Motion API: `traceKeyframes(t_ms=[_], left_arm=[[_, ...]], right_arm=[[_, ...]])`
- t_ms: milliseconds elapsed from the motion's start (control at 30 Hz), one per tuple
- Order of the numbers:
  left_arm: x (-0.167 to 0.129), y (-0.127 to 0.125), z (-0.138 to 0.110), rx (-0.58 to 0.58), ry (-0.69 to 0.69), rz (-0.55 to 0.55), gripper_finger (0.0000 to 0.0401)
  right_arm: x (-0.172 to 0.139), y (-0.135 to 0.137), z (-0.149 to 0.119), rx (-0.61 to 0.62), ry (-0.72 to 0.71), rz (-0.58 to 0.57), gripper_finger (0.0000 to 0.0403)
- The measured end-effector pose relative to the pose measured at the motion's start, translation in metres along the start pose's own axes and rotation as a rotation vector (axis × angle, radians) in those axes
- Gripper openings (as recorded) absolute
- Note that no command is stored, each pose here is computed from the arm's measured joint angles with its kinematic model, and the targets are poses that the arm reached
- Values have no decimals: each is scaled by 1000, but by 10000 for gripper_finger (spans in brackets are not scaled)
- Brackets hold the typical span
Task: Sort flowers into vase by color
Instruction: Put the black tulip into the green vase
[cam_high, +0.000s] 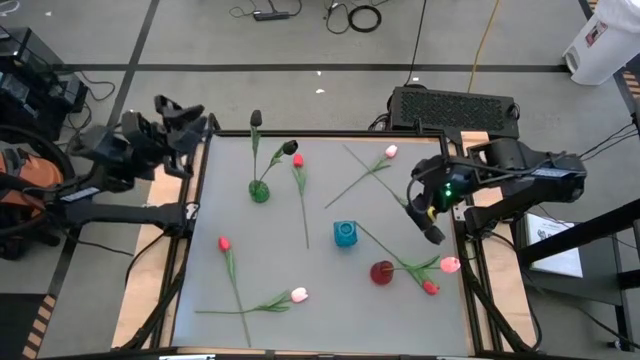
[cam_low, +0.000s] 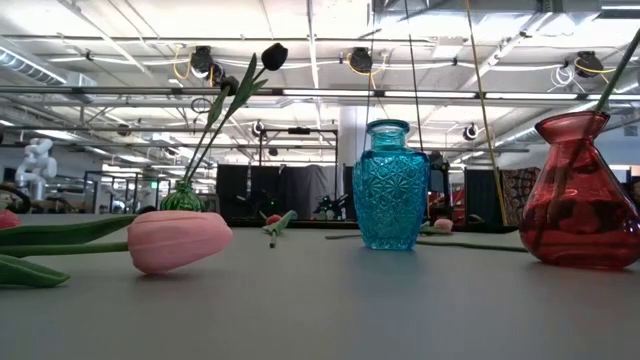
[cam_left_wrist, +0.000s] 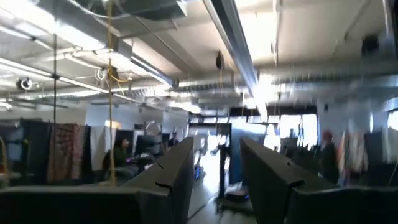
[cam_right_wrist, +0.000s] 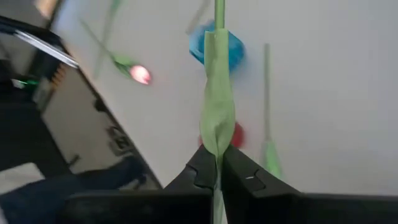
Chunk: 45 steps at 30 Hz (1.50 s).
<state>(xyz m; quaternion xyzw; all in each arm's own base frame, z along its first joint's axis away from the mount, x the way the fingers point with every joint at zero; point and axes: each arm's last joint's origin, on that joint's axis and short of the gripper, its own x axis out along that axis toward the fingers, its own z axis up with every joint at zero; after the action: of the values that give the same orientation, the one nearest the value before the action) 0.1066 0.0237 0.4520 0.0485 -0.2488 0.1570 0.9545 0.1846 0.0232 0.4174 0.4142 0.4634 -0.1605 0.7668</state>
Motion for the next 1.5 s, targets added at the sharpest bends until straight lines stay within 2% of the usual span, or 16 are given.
traceKeyframes(t_ms=[167,367,567,733,867,1033,1133,1233,1400,1500], left_arm=[[24,-1,23,179,154,-35,135],[53,-4,30,371,304,-88,135],[73,-7,23,545,402,-143,135],[85,-9,8,739,500,-197,135],[95,-16,-6,967,561,-231,135],[110,-28,-27,1350,656,-272,135],[118,-33,-38,1502,688,-302,135],[126,-39,-49,1566,697,-326,135],[140,-50,-58,1558,639,-294,135],[145,-59,-60,1598,592,-299,135]], right_arm=[[-8,10,8,11,-82,109,2],[-11,17,18,34,-199,186,2],[-16,24,30,56,-329,266,2],[-22,30,39,56,-406,350,2],[-25,32,46,59,-454,392,2],[-26,36,57,75,-513,449,2],[-24,40,65,98,-538,489,2],[-20,44,69,110,-535,518,2],[-9,55,79,119,-545,576,2],[-1,60,84,133,-520,596,2]])
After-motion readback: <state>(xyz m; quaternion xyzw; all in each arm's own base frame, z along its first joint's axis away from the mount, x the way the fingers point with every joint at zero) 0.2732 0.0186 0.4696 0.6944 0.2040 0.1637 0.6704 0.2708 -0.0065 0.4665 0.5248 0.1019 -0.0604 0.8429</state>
